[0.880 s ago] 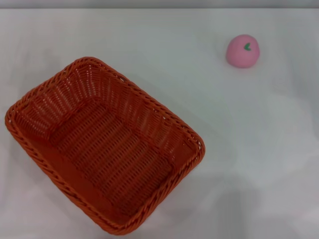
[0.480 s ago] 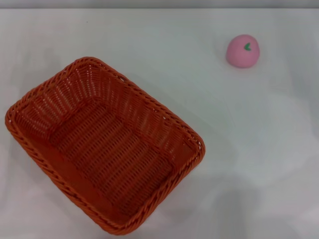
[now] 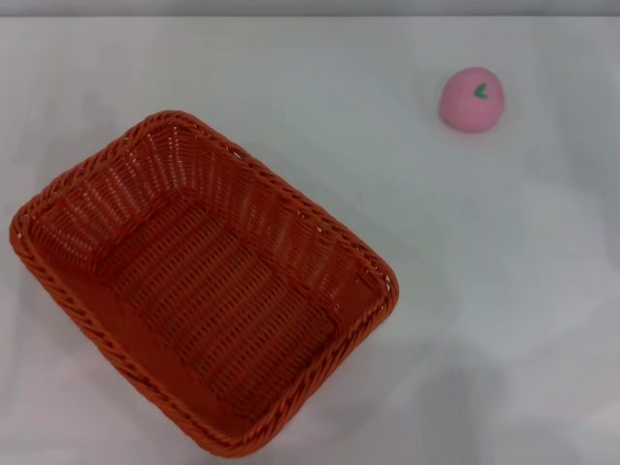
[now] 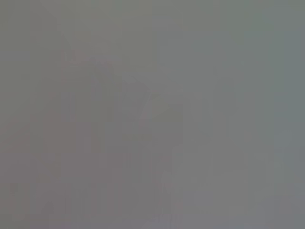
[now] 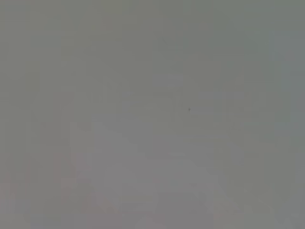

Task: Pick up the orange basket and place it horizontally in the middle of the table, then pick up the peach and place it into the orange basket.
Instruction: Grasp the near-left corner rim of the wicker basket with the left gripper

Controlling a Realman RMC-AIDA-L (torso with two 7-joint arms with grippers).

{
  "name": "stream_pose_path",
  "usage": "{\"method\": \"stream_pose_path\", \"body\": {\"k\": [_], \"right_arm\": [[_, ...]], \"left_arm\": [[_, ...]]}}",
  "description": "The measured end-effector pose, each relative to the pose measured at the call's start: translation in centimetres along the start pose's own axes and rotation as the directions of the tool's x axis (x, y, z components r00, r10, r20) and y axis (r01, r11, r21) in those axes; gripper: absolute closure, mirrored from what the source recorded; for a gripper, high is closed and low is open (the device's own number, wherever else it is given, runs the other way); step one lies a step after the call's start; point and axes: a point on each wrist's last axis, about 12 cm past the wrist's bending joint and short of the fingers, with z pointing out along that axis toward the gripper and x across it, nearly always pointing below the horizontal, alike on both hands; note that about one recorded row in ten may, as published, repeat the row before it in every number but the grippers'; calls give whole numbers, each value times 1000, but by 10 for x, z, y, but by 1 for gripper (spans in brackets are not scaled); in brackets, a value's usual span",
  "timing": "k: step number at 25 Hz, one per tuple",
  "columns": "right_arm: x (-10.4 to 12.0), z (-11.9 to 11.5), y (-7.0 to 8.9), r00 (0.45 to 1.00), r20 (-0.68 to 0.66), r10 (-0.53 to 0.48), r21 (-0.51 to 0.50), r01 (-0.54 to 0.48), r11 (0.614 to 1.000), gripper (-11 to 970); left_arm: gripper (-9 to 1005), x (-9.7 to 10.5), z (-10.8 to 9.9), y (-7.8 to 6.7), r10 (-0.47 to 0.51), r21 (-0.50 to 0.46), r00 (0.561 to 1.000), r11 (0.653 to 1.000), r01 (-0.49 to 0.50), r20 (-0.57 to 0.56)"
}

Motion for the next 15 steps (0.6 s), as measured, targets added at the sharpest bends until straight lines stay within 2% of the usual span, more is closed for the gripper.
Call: {"method": "stream_pose_path", "body": {"k": [15], "right_arm": [[1,1,-1,1000,-20,-4,7,4,1000,91]], "left_arm": [[515,-4,11,-8,10,23,999,1000,-10,-37]]}}
